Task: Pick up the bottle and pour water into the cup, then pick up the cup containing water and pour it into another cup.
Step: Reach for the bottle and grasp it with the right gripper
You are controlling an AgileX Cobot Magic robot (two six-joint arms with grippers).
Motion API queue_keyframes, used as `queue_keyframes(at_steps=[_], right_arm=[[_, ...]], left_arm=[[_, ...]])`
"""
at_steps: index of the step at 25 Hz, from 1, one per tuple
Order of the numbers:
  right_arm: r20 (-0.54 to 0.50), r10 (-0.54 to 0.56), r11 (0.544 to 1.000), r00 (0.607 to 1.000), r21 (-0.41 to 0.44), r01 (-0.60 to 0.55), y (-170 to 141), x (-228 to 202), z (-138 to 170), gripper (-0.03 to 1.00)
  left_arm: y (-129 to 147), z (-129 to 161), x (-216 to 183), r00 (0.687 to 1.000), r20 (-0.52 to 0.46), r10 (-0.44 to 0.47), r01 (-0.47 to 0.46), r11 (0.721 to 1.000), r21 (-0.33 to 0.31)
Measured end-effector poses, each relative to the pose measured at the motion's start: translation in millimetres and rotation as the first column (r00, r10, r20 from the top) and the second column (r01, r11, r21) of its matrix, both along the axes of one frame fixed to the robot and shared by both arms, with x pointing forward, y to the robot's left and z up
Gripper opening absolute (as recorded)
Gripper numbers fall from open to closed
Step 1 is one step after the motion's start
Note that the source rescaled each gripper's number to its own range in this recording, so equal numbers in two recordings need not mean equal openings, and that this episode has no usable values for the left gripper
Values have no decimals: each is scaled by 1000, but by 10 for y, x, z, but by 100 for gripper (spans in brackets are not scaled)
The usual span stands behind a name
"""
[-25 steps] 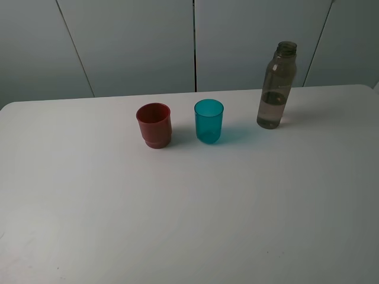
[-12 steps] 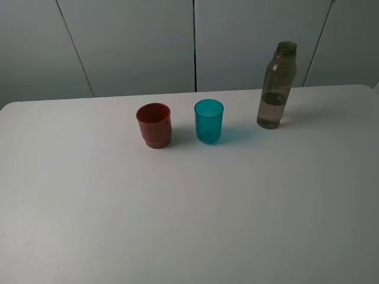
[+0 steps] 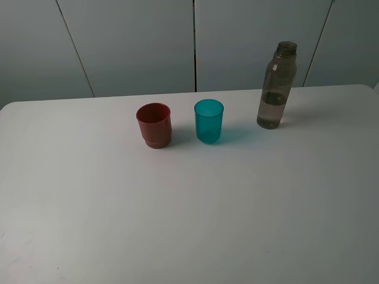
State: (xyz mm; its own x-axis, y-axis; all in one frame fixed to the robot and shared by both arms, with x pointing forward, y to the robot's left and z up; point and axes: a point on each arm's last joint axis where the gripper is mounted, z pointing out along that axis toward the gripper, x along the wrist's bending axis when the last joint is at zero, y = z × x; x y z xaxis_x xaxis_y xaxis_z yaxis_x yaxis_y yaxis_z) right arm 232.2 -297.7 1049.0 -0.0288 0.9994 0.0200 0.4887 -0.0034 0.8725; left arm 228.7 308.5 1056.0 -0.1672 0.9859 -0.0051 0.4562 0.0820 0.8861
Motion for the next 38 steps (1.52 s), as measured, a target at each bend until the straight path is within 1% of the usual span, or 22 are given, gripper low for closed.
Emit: queue_keyframes(at_steps=[8, 13, 20, 22, 25, 27, 30, 32, 34, 36, 38], right_arm=[[0, 2, 1000, 1000, 4, -2, 3, 0, 0, 100], [1, 27, 998, 1000, 59, -27, 48, -2, 4, 100], [-11, 31, 996, 999, 89, -30, 64, 36, 31, 100], [-38, 28, 996, 999, 91, -25, 66, 124, 80, 100], [-37, 39, 992, 999, 122, -34, 93, 305, 223, 100], [-16, 62, 987, 998, 150, -58, 127, 461, 325, 100], [-9, 101, 983, 995, 156, -99, 168, 737, 378, 100], [-26, 121, 983, 992, 138, -117, 181, 938, 367, 100], [-34, 136, 986, 990, 99, -132, 179, 1125, 341, 100], [-65, 149, 987, 987, 66, -144, 178, 1311, 280, 100], [-93, 160, 986, 983, 52, -156, 194, 1467, 214, 100]], left_arm=[[0, 0, 0, 1000, 0, 0, 0, 1000, 0], [0, 0, 0, 1000, 0, 0, 0, 1000, 0], [0, -2, -1, 1000, -2, 0, 0, 1000, 0], [0, -2, -1, 1000, -2, 0, 0, 1000, 0], [0, -2, -1, 1000, -2, 0, 0, 1000, 0], [-1, -3, -2, 1000, -4, -1, 1, 1000, -2], [-1, -3, -2, 1000, -4, -1, 1, 1000, -2], [-1, -5, -2, 1000, -6, -1, 1, 1000, -2], [-1, -5, -2, 1000, -6, -1, 1, 1000, -2], [-1, -5, -2, 1000, -6, -1, 1, 1000, -2], [-1, -5, -2, 1000, -6, -1, 1, 1000, -2]])
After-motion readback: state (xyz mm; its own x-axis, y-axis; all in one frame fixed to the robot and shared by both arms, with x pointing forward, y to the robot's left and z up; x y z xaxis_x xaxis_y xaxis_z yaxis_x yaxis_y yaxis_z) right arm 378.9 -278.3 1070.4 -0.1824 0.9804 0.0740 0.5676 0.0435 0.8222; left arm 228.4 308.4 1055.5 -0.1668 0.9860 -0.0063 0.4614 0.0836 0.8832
